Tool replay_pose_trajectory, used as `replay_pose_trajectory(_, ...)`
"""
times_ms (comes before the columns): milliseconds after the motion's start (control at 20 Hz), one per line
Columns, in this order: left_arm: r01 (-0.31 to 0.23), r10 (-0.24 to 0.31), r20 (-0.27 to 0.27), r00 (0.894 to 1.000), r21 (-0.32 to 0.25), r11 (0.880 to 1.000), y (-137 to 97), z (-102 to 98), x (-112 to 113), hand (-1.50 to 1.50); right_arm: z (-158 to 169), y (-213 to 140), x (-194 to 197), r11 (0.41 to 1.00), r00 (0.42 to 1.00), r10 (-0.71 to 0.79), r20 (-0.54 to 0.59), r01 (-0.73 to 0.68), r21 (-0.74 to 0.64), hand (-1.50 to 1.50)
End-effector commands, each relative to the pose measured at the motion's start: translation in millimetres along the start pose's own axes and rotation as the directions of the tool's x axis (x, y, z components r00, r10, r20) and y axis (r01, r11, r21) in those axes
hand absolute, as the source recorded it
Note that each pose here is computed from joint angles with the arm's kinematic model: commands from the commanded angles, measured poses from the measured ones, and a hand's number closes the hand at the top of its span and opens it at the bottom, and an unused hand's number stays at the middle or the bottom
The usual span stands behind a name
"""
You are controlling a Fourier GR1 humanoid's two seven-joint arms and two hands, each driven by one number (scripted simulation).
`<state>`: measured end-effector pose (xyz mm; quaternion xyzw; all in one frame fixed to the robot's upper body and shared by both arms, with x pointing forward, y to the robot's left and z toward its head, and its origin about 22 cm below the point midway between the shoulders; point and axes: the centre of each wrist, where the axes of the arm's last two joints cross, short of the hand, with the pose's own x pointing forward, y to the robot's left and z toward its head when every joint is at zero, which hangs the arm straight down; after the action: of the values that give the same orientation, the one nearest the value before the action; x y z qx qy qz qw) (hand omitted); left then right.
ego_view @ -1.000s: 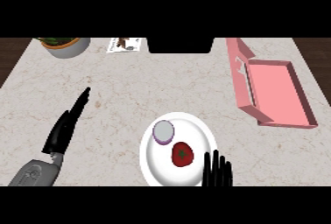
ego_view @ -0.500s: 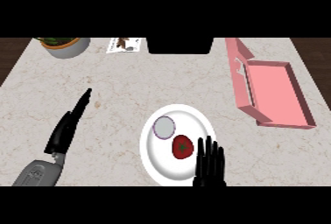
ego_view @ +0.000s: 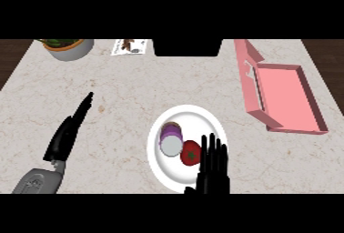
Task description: Pick the tomato from the plate and place it in the cardboard box
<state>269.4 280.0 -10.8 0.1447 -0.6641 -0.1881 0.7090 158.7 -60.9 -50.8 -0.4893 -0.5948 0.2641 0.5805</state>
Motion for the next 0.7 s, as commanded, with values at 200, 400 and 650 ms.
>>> replay_pose_trajectory(200, -0.002, 0.002, -0.002, 1.000, 0.003, 1.000, 14, -9, -7, 0.00, -19, 22, 2, 1.000, 0.999, 0.021, -0.027, -0.021, -0.001, 1.50)
replay_pose_trajectory(400, -0.005, 0.005, -0.002, 1.000, -0.009, 1.000, 10, 1, -5, 0.00, -17, 34, -6, 0.987, 0.992, 0.119, 0.039, -0.114, -0.117, 1.50)
replay_pose_trajectory(650, -0.009, 0.009, -0.019, 1.000, -0.001, 1.000, -1, 4, -3, 0.00, -21, 19, 8, 0.969, 0.991, 0.114, 0.065, -0.097, -0.227, 1.50)
